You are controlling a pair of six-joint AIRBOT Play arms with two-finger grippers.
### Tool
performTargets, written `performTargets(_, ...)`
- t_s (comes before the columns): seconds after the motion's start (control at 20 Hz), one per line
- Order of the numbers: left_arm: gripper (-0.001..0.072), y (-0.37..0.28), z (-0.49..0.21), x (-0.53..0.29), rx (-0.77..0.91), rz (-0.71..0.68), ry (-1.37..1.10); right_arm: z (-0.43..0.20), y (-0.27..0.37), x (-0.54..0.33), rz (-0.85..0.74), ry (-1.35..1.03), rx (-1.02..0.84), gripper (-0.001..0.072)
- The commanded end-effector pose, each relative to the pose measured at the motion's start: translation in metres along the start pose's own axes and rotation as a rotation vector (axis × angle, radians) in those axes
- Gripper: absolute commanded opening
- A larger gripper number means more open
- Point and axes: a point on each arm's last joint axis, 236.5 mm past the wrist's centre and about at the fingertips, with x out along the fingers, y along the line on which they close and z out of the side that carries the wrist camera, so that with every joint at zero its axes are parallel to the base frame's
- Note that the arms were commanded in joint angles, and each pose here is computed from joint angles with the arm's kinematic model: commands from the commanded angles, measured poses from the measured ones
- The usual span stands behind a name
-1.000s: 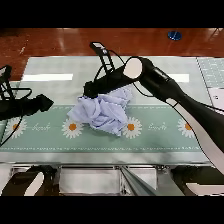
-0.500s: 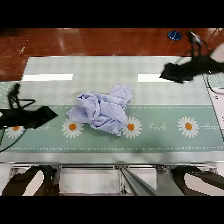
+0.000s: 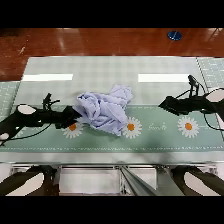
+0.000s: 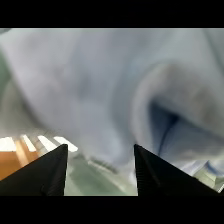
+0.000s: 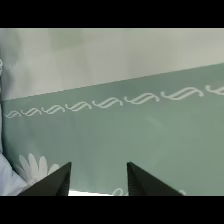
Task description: Fold the shirts.
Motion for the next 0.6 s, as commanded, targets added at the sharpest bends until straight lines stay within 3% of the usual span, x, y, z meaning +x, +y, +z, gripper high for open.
performTargets(0.0,0.0508,-0.019,0.021,0.025,0.005,-0.008,-0.030,0.003,0.015,0.011,0.046,-0.043,0.022,0.0406)
performTargets(0.25,0.0500,-0.027,0.029,0.040,0.001,-0.008,0.045,0.006,0.034,0.046,0.094,0.015,0.041,0.0404)
performTargets(0.3,0.0416,-0.027,0.028,0.043,-0.001,-0.007,0.062,0.008,0.040,0.056,0.097,0.039,0.030,0.0404)
performTargets(0.35,0.0174,-0.027,0.026,0.044,0.012,-0.008,0.076,0.011,0.046,0.065,0.098,0.055,0.015,0.0404)
performTargets(0.4,0.0025,-0.029,0.026,0.043,0.054,-0.013,0.082,0.017,0.052,0.073,0.101,0.065,0.005,0.0403)
performTargets(0.55,0.0022,-0.037,0.025,0.039,0.113,-0.019,0.102,0.039,0.067,0.090,0.125,0.089,-0.011,0.0404)
